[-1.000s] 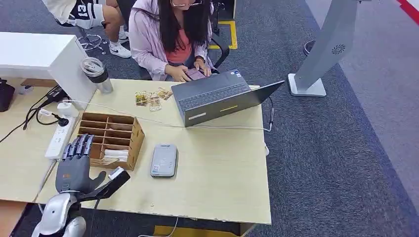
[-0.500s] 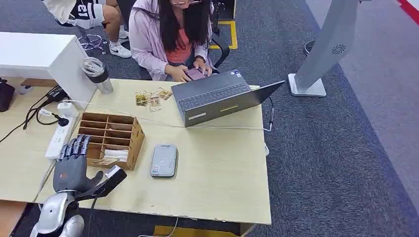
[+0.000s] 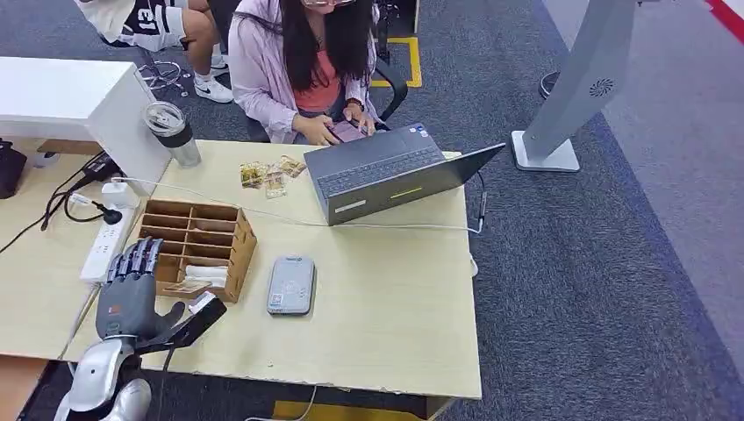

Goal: Pass the card to the sensor for recognition and then transmit it.

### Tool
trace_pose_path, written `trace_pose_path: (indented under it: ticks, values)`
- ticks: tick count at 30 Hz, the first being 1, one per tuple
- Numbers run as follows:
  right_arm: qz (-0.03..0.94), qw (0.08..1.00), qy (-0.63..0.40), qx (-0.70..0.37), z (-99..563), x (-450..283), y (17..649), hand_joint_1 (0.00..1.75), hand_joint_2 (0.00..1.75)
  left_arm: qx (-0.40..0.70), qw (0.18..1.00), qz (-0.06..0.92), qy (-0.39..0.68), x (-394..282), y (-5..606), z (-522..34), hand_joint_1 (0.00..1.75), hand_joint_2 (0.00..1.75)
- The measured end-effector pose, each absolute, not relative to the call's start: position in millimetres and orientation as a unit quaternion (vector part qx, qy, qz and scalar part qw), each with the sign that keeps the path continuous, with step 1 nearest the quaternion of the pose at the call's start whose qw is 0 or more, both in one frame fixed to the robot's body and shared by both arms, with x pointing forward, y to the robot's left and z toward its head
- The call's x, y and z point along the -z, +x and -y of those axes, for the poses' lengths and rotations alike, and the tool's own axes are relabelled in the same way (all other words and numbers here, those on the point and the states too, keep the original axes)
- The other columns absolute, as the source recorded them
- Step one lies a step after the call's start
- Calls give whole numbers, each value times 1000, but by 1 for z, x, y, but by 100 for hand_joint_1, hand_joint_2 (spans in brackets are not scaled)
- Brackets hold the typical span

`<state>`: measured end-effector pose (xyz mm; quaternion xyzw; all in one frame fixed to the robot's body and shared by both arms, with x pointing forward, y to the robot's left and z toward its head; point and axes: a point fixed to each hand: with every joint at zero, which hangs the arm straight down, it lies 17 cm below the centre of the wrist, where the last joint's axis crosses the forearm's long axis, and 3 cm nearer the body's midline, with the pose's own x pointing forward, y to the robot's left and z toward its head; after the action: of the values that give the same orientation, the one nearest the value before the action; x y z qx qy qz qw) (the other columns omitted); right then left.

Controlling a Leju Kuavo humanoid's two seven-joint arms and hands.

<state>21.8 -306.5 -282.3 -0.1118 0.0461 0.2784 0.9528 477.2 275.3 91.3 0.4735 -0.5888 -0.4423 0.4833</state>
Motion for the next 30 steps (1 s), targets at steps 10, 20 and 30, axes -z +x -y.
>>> trace_pose_path:
  ticks: [10, 20, 30]
  values:
    - [-44, 952, -111, -283, 306, 282, 23, 0, 175, 440, 481, 594, 471, -97, 487, -269, 0, 175]
    - [-41, 953, -111, -279, 306, 282, 24, 0, 175, 439, 485, 598, 463, -95, 488, -264, 0, 175]
    - [-41, 953, -110, -279, 306, 282, 25, 0, 175, 435, 489, 600, 460, -95, 488, -264, 0, 175]
